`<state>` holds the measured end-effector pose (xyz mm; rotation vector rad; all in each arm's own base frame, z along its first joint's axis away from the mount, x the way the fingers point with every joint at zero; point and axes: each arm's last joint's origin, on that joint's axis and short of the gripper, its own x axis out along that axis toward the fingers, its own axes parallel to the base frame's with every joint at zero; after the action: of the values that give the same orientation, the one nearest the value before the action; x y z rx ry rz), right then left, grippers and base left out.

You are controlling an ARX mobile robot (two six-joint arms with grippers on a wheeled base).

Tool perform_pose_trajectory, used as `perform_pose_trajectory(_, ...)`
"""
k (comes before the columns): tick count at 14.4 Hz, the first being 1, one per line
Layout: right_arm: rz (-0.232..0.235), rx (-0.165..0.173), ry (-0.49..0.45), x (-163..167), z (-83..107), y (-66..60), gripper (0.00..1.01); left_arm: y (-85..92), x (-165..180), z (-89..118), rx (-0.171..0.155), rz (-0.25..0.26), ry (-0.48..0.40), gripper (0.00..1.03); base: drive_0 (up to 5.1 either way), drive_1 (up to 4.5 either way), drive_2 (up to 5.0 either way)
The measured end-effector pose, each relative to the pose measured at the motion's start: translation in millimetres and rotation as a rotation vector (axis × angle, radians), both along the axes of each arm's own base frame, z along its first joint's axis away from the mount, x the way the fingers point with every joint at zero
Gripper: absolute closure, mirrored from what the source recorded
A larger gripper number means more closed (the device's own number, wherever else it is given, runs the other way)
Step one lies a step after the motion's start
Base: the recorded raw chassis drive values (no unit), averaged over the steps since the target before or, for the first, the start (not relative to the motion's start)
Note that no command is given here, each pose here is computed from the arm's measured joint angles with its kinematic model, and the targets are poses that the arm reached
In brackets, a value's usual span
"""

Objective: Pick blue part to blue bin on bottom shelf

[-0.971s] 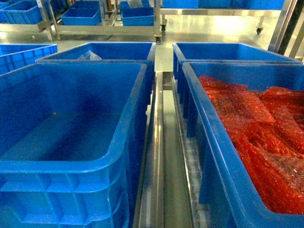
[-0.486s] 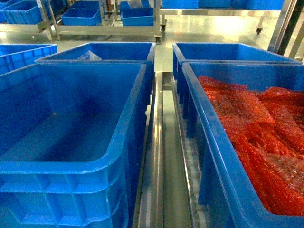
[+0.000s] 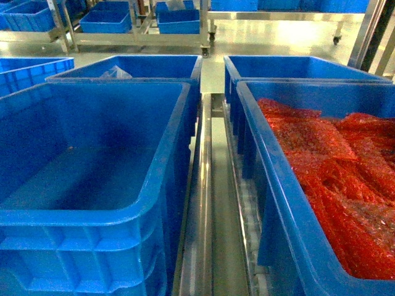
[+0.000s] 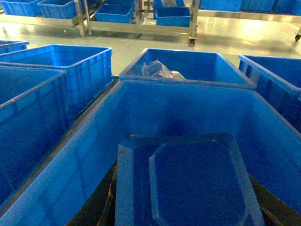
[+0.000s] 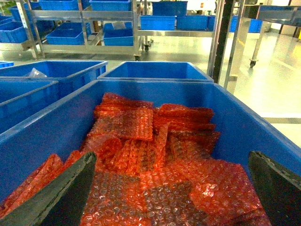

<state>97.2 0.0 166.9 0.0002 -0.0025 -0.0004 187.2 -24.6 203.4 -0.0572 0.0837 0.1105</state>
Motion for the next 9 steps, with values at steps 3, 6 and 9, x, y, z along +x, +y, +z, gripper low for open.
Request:
perform_pose_trajectory(3,0.0,0.0,0.0,0.0,0.0,0.0,0.03,0.0,0.0,0.0,0.0,0.0,0.0,0.59,0.0,0.0,0.0)
perform_pose_trajectory(6,0.0,0.0,0.0,0.0,0.0,0.0,0.03,0.0,0.0,0.0,0.0,0.0,0.0,0.59,0.0,0.0,0.0)
perform_pose_trajectory(9,0.0,0.0,0.0,0.0,0.0,0.0,0.03,0.0,0.0,0.0,0.0,0.0,0.0,0.59,0.0,0.0,0.0)
